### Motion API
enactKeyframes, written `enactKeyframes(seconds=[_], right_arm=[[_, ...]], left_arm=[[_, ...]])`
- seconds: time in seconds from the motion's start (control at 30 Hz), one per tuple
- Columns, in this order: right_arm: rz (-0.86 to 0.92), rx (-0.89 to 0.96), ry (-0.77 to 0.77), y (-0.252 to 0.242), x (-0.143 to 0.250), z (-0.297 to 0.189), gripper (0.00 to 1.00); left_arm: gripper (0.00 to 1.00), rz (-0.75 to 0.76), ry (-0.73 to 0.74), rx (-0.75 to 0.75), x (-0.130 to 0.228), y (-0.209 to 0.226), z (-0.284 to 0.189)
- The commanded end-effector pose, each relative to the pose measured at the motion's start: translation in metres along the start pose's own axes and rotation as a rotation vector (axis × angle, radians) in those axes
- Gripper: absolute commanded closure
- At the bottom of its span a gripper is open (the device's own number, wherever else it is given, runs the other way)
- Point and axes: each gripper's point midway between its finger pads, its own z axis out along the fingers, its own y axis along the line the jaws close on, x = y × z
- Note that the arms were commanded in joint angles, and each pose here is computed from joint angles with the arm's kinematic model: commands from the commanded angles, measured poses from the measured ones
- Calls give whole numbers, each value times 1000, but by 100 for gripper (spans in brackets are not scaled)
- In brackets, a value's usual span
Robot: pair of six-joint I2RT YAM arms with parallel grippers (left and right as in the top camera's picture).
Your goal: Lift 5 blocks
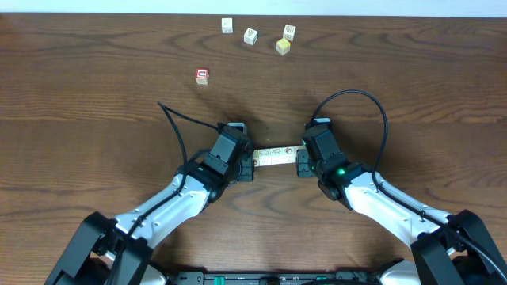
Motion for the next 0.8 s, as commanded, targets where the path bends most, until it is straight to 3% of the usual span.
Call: enactKeyframes(seconds=[0.0,0.77], right_arm=[[-53,-363,87,84,10,-18,99],[-78,-358,157,91,34,-3,99]], left_arm=[[93,73,78,299,11,-79,-10],[92,56,114,278,20,-73,-4]])
